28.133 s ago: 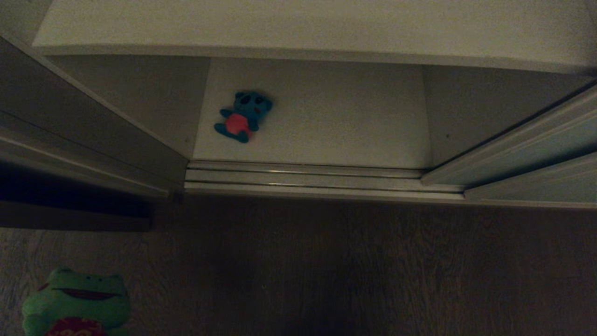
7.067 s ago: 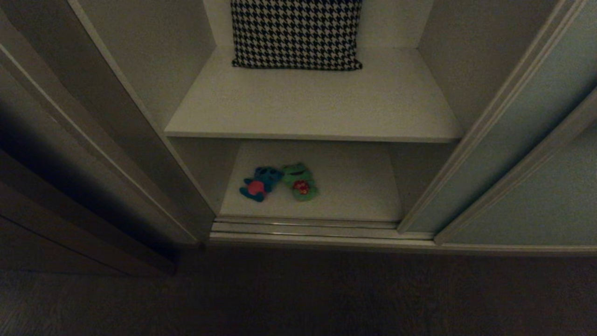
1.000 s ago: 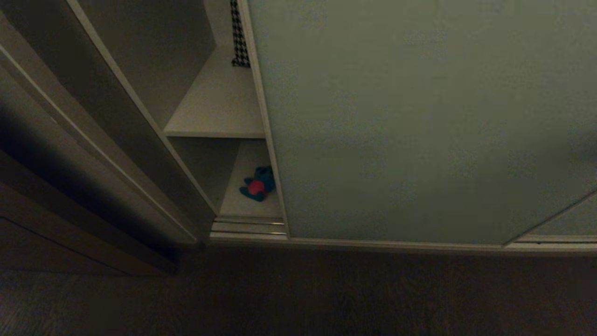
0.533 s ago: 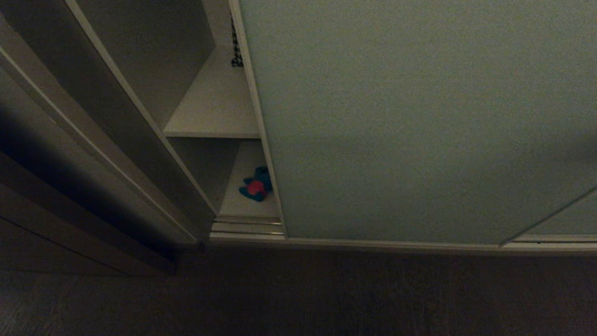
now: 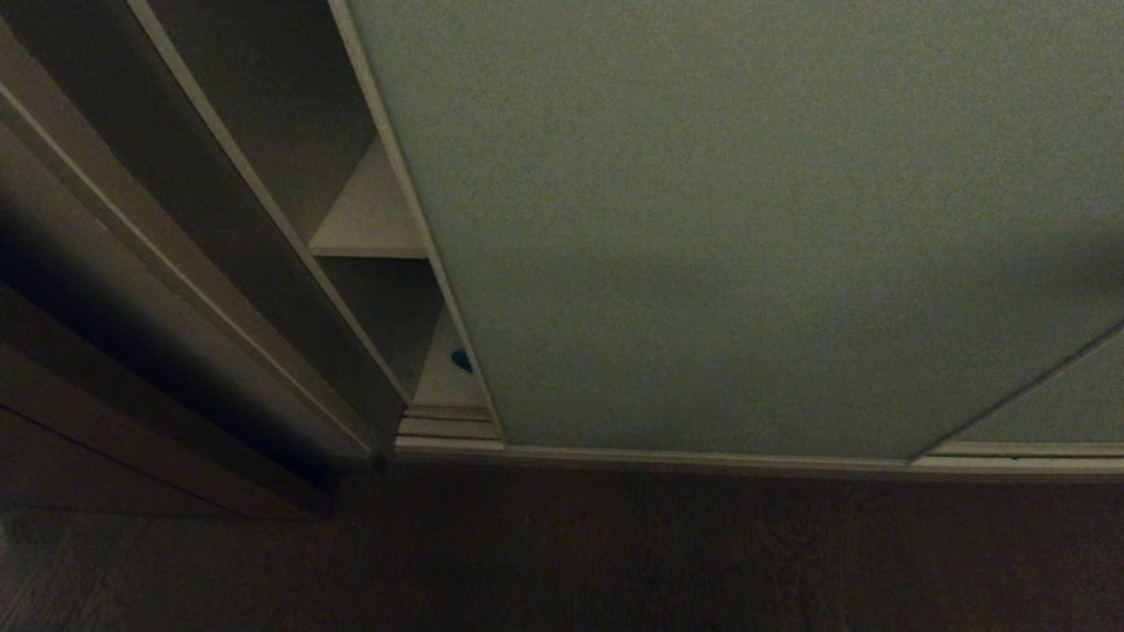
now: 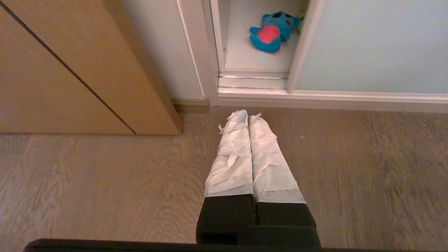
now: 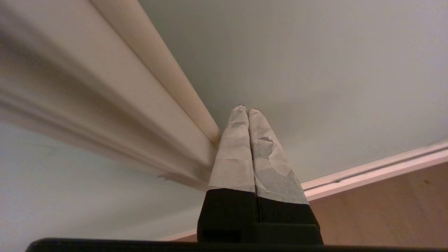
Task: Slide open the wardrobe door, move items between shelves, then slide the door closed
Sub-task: Close the door
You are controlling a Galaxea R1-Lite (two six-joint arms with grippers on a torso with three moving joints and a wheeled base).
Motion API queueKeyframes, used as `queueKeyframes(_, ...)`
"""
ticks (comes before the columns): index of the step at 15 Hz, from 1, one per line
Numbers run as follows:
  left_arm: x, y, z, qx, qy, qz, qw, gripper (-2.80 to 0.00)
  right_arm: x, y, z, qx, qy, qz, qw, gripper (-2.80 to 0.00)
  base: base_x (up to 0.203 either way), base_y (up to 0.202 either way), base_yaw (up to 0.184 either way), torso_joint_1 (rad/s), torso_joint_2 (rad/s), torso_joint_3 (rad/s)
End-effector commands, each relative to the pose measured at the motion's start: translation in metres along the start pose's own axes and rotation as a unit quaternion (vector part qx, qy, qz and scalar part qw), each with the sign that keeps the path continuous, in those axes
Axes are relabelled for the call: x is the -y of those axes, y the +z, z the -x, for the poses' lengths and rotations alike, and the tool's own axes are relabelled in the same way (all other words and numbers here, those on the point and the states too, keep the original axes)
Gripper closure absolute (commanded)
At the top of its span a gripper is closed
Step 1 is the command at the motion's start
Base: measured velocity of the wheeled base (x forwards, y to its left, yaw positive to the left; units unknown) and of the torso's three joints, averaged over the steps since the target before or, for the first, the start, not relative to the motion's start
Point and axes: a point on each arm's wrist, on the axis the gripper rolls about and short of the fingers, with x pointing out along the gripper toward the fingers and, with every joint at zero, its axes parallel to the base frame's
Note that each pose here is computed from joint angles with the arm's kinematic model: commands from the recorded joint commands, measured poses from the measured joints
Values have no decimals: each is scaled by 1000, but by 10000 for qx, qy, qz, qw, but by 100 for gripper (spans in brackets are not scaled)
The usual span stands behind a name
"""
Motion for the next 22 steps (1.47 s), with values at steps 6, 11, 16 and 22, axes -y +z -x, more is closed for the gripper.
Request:
queueKeyframes(6,0,0,0,-6,2,-2,10000,0,-41,-2,35,-43,188,16,9998,0,0,0,0,0,0,0)
queueKeyframes(11,0,0,0,-6,2,-2,10000,0,-81,9,86,71,128,115,9998,0,0,0,0,0,0,0)
queueKeyframes(16,0,0,0,-6,2,-2,10000,0,-96,2,94,129,122,202,9996,0,0,0,0,0,0,0)
queueKeyframes(22,0,0,0,-6,2,-2,10000,0,-94,-8,69,-1,352,165,9992,0,0,0,0,0,0,0)
